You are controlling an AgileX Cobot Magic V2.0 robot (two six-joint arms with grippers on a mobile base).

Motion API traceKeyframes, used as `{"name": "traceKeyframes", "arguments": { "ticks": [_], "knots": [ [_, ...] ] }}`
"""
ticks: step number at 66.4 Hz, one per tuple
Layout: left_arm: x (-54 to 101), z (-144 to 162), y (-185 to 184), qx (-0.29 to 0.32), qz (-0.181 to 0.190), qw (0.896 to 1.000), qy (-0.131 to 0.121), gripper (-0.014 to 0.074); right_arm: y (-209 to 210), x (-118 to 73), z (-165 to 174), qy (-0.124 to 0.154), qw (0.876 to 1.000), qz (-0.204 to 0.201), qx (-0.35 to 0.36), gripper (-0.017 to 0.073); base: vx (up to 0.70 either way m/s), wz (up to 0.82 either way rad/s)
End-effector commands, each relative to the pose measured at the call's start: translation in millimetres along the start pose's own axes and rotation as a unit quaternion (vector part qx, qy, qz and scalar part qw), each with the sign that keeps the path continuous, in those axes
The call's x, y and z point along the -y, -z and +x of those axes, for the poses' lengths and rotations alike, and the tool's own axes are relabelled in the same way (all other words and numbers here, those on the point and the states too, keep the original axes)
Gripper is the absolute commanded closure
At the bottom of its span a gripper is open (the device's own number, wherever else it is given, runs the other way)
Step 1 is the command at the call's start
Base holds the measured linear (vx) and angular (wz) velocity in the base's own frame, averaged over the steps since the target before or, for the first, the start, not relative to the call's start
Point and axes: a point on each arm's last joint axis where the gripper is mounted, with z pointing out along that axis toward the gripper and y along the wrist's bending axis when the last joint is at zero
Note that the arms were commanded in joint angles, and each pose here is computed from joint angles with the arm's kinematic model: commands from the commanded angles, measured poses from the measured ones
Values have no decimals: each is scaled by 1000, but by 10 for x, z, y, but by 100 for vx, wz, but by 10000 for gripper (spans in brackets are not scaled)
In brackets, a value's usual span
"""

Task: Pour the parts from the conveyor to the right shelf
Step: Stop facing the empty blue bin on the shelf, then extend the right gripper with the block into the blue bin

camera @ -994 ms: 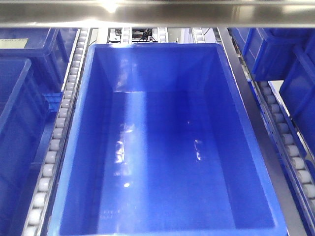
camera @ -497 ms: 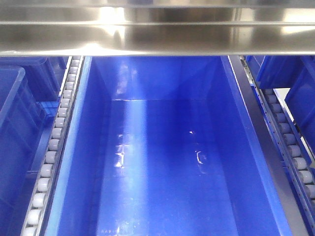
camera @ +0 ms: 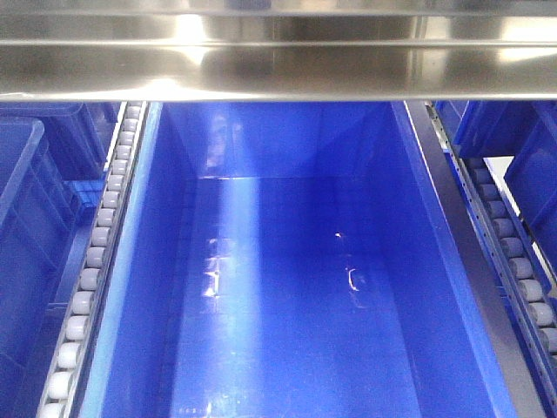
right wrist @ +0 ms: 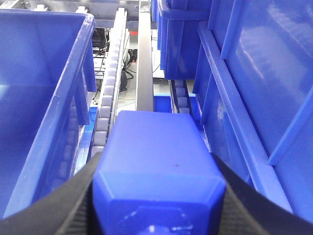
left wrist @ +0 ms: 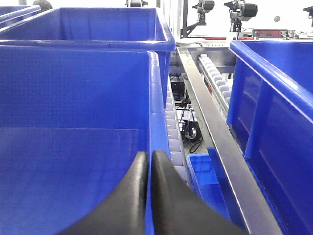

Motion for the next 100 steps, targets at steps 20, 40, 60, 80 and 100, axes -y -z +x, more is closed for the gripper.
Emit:
{"name": "traceKeyframes", "arguments": {
  "ticks": [20, 40, 60, 80, 100],
  "knots": [
    [8, -144, 24, 55, 5, 998, 8, 600, 23, 9, -147, 1, 999, 3, 47, 564, 0, 0],
    [8, -144, 24, 55, 5, 998, 8, 600, 23, -2, -146, -10, 999, -4, 47, 564, 0, 0],
    [8, -144, 24, 55, 5, 998, 8, 600, -260, -71, -300, -31, 998, -45, -5, 564, 0, 0],
    [8, -144, 24, 55, 5, 998, 8, 600, -717, -204, -833, 0, 992, -105, -68, 564, 0, 0],
    [8, -144, 24, 55, 5, 998, 8, 600, -1352, -923, -1087, 38, 959, -223, -171, 564, 0, 0]
  ]
}}
